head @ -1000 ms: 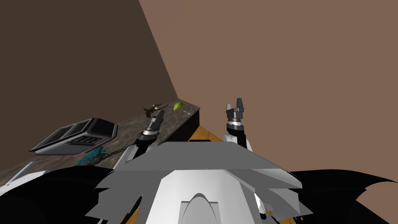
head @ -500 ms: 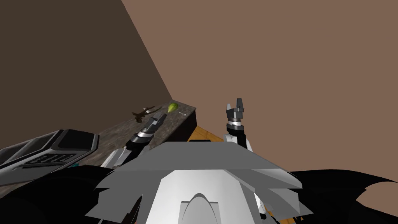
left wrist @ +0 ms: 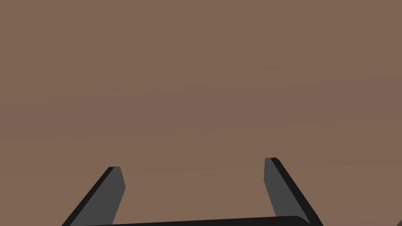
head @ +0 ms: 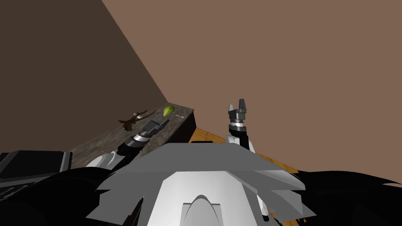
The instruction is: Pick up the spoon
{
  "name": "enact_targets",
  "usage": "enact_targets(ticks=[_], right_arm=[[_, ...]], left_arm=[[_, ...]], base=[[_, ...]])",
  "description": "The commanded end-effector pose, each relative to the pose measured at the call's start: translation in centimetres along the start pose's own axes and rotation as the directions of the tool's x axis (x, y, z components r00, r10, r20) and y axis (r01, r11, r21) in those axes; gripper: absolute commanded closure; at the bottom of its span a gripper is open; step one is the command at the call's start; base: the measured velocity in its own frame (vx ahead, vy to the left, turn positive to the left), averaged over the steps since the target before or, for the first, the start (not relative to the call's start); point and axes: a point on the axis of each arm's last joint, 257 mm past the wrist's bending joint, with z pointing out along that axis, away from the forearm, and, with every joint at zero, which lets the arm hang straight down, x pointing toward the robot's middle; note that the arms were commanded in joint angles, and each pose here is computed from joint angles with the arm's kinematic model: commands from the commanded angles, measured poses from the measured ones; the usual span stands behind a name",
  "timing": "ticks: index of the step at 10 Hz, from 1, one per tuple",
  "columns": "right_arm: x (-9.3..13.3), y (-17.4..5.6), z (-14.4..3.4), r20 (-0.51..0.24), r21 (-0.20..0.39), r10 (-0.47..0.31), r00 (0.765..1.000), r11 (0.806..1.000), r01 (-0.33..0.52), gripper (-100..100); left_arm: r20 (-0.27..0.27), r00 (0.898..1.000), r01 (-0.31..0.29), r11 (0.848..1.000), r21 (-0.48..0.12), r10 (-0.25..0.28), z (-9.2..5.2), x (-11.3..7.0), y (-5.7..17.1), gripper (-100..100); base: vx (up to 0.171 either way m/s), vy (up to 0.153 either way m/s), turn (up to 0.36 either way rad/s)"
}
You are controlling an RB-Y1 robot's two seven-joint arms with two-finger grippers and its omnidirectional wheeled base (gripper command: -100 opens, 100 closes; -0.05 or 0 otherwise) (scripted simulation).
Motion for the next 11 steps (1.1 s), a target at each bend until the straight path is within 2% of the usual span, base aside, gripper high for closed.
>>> enact_targets(ticks=[1, 3, 4, 5, 6, 7, 8, 9, 10, 11], right_arm=[[0.0, 0.0, 0.0, 0.000, 0.000, 0.000, 1.000, 1.000, 0.000, 0], [0.0, 0.0, 0.0, 0.000, 0.000, 0.000, 1.000, 1.000, 0.000, 0], [0.0, 0.0, 0.0, 0.000, 0.000, 0.000, 1.000, 1.000, 0.000, 0], [0.0, 0.0, 0.0, 0.000, 0.000, 0.000, 1.000, 1.000, 0.000, 0], [0.0, 0.0, 0.0, 0.000, 0.000, 0.000, 1.000, 1.000, 0.000, 0], [0.0, 0.0, 0.0, 0.000, 0.000, 0.000, 1.000, 1.000, 0.000, 0], [0.0, 0.0, 0.0, 0.000, 0.000, 0.000, 1.000, 1.000, 0.000, 0], [0.0, 0.0, 0.0, 0.000, 0.000, 0.000, 1.000, 1.000, 0.000, 0], [0.0, 0.0, 0.0, 0.000, 0.000, 0.000, 1.000, 1.000, 0.000, 0], [0.0, 0.0, 0.0, 0.000, 0.000, 0.000, 1.000, 1.000, 0.000, 0]], left_arm=[[-0.076, 0.994, -0.084, 0.996, 0.019, 0.085, -1.1, 1.0, 0.4, -100], [-0.107, 0.987, -0.115, 0.993, 0.026, 0.117, -1.2, 1.9, 0.4, -100], [-0.168, 0.969, -0.177, 0.983, 0.050, 0.183, -2.3, 2.7, 1.0, -100], [-0.187, 0.961, -0.195, 0.979, 0.056, 0.202, -2.4, 3.2, 1.0, -100], [-0.239, 0.937, -0.241, 0.967, 0.084, 0.254, -3.5, 3.9, 1.6, -100], [-0.259, 0.926, -0.259, 0.961, 0.092, 0.275, -3.7, 4.5, 1.6, -100], [-0.269, 0.920, -0.269, 0.958, 0.097, 0.285, -3.8, 4.8, 1.7, -100], [-0.323, 0.885, -0.309, 0.942, 0.132, 0.336, -5.1, 5.6, 2.3, -100], [-0.339, 0.872, -0.323, 0.936, 0.140, 0.352, -5.3, 6.1, 2.4, -100], [-0.346, 0.867, -0.329, 0.933, 0.144, 0.359, -5.4, 6.3, 2.5, -100]], base=[[0.009, -0.019, -0.309], [0.005, -0.004, -0.065], [0.010, -0.015, -0.329], [0.010, -0.003, -0.179], [0.015, -0.010, -0.338], [0.015, -0.001, -0.168], [0.008, 0.000, 0.042], [0.016, -0.015, -0.303], [0.016, -0.004, -0.228], [0.008, 0.003, 0.009]])
